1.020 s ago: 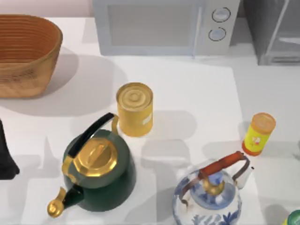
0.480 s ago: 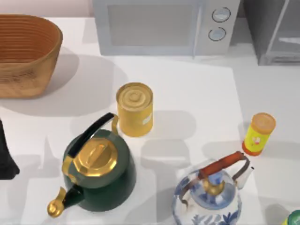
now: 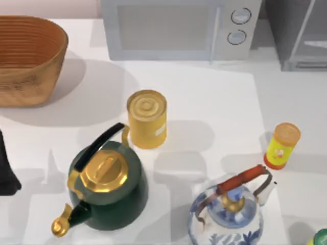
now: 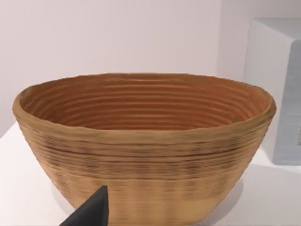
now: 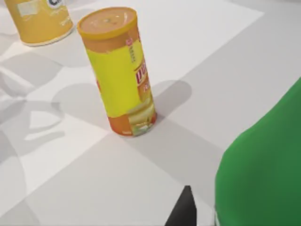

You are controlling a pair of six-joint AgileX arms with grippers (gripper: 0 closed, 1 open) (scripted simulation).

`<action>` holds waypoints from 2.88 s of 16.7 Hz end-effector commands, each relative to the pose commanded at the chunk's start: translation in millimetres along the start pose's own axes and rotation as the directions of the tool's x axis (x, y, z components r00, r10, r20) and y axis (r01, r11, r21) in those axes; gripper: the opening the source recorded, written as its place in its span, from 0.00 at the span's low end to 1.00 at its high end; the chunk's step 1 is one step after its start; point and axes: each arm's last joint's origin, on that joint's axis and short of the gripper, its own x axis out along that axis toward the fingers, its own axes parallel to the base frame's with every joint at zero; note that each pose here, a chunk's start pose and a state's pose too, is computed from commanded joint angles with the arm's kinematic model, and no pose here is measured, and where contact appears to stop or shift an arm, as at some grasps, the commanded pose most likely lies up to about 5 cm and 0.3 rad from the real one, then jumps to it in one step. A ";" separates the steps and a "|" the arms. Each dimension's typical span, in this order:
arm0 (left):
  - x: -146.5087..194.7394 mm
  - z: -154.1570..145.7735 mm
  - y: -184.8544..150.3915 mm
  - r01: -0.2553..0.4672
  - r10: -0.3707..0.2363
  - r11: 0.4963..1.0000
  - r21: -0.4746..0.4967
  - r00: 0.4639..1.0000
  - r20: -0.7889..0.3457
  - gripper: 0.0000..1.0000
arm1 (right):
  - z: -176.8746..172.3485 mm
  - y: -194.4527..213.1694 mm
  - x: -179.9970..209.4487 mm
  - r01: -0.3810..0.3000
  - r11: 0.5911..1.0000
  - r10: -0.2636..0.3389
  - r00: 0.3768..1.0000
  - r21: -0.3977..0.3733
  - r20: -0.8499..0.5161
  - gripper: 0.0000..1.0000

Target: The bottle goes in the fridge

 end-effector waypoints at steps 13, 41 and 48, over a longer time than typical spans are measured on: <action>0.0 0.0 0.0 0.000 0.000 1.000 0.000 1.000 0.000 1.00 | 89.5 68.4 19.4 0.204 0.947 -0.280 0.903 -0.248 -0.327 0.01; 0.0 0.0 0.0 0.000 0.000 1.000 0.000 1.000 0.000 1.00 | 91.8 143.7 51.2 0.674 0.736 -0.654 0.679 0.070 0.334 0.01; 0.0 0.0 0.0 0.000 0.000 1.000 0.000 1.000 0.000 1.00 | 152.7 74.0 100.8 0.667 0.742 -0.657 0.708 0.062 0.259 0.01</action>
